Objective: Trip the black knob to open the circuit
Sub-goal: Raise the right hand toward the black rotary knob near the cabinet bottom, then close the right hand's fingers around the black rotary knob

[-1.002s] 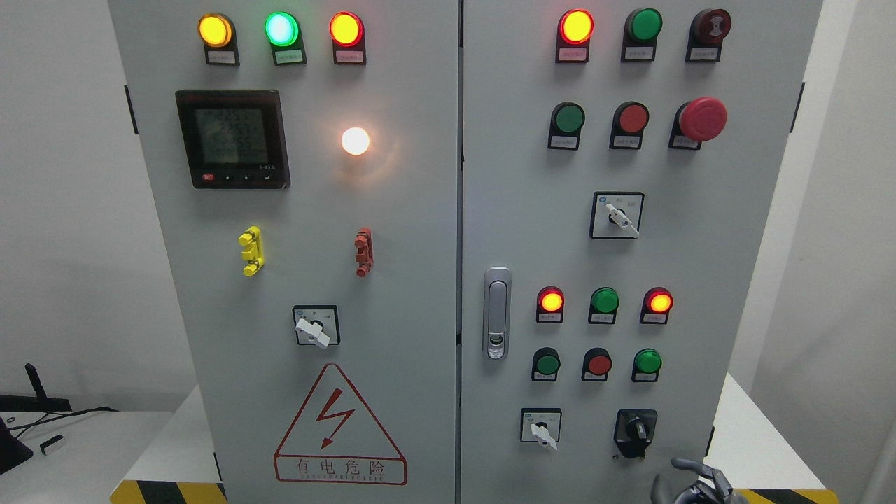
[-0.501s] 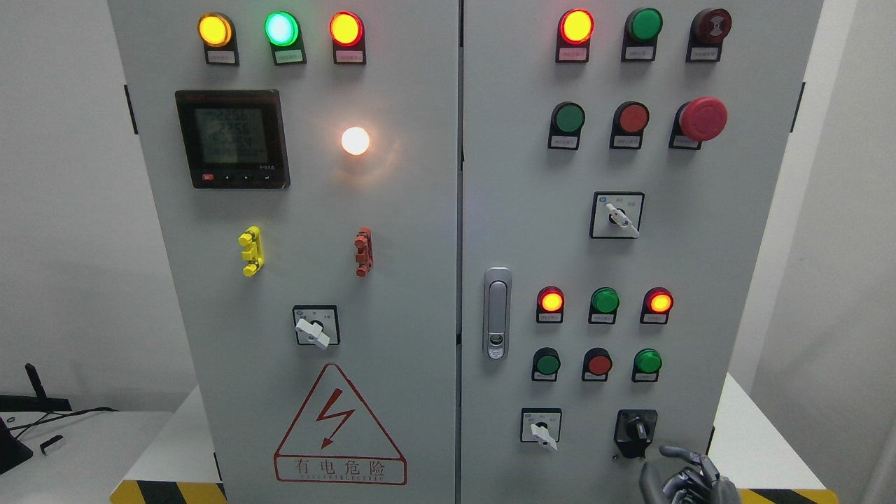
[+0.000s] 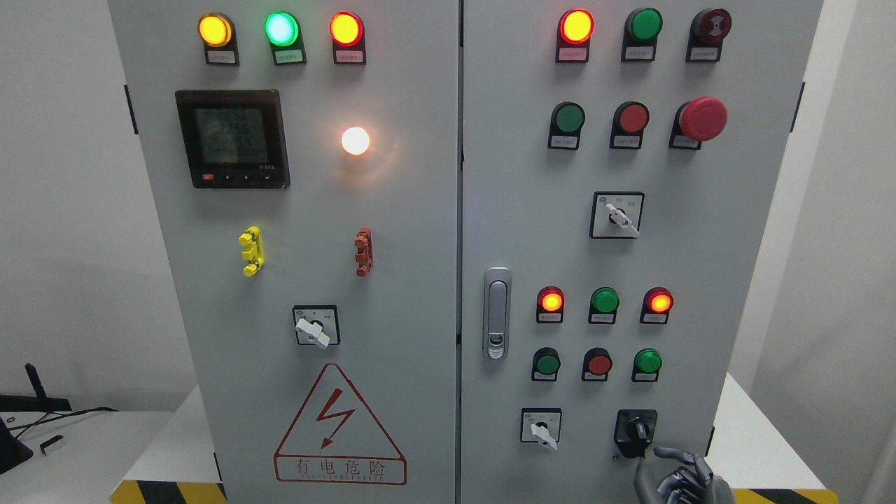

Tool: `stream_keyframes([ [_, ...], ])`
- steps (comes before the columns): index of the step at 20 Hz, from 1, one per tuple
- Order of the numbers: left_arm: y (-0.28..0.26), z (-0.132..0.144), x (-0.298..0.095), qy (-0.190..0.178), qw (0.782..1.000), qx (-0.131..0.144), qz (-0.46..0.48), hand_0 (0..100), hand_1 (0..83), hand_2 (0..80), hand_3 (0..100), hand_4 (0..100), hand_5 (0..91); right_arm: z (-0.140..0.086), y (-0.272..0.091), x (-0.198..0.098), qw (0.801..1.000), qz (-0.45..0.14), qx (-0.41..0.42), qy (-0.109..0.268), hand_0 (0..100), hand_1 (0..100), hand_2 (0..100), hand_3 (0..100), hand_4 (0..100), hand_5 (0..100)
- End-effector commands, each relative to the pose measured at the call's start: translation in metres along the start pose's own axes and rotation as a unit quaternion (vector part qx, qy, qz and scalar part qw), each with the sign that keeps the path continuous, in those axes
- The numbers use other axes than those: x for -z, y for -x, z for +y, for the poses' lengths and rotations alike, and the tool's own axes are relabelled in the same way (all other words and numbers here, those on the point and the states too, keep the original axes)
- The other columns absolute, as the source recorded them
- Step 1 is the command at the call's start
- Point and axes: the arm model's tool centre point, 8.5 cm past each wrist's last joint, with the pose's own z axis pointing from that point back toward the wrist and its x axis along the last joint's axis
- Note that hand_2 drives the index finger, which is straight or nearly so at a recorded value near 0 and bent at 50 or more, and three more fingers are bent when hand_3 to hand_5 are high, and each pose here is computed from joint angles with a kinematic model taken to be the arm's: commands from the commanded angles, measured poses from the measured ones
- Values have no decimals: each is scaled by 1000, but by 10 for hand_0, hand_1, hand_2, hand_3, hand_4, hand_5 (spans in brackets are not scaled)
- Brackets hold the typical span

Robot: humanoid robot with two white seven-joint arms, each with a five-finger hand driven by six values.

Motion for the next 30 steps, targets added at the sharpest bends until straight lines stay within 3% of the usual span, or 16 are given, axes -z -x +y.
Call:
stream_keyframes([
  [1, 0, 1, 0, -1, 1000, -2, 0, 120, 389, 0, 0, 0, 0, 2, 4, 1, 1000, 5, -1, -2, 416, 741, 426, 844, 956, 1000],
  [30, 0, 1, 0, -1, 1000, -2, 0, 120, 389, 0, 0, 0, 0, 4, -9, 8, 1000, -14, 6, -2, 401, 759, 465, 874, 967, 1000],
])
